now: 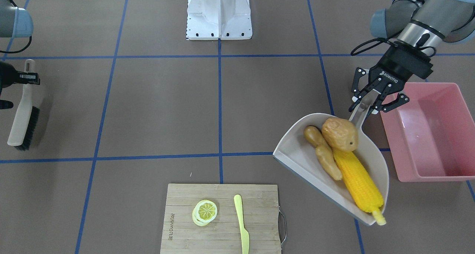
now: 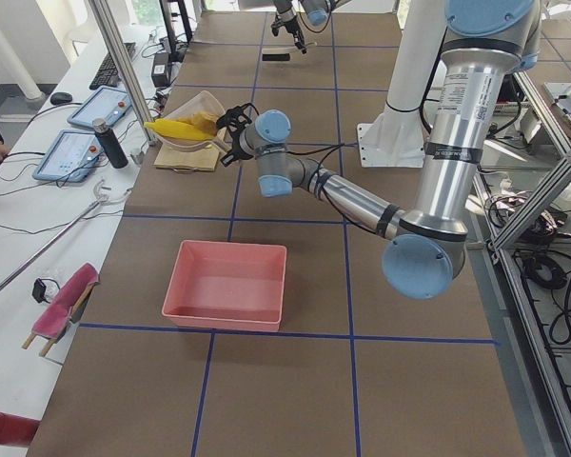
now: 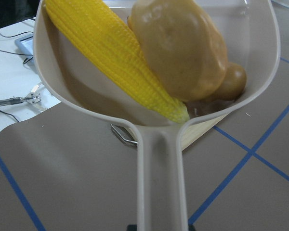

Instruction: Sweep and dump trash into bin

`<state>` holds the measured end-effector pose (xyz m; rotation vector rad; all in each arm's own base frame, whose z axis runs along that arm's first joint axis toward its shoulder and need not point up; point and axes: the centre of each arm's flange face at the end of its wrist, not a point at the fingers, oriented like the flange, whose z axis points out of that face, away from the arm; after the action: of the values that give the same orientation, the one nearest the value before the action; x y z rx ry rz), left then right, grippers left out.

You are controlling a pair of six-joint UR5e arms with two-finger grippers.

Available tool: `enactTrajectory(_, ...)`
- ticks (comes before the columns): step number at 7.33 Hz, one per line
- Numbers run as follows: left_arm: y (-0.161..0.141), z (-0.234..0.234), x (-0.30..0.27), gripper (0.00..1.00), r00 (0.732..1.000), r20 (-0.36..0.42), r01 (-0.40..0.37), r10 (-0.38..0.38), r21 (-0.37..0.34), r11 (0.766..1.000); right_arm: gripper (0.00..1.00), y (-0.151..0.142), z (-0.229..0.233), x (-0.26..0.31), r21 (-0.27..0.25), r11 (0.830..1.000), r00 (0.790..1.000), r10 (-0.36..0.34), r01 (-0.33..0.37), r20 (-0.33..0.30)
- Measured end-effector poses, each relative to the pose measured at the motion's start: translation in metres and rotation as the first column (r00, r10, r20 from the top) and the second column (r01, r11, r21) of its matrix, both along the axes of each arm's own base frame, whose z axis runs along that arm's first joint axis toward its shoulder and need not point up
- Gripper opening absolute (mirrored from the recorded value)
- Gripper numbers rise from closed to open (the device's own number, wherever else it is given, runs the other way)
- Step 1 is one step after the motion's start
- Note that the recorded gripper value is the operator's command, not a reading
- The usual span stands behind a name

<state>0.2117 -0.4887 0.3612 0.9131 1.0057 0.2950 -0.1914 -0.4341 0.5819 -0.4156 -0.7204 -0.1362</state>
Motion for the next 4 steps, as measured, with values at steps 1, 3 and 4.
enactTrajectory(1, 0.022, 0.021, -0.021, 0.0, 1.0, 0.016, 0.018, -0.017, -0.043, 0.999, 0.06, -0.001, 0.005, -0.003, 0.005, 1.0, 1.0, -0.002, 0.002, 0.012)
enactTrajectory(3, 0.069, 0.061, -0.07, 0.0, 0.997, 0.063, 0.047, -0.04, -0.122, 0.991, 0.84, -0.003, 0.012, -0.009, 0.015, 1.0, 1.0, -0.007, 0.006, 0.026)
enactTrajectory(4, 0.094, 0.07, -0.097, 0.0, 0.995, 0.084, 0.058, -0.045, -0.159, 0.986, 1.0, -0.005, 0.011, -0.012, 0.018, 1.0, 1.0, -0.008, 0.007, 0.03)
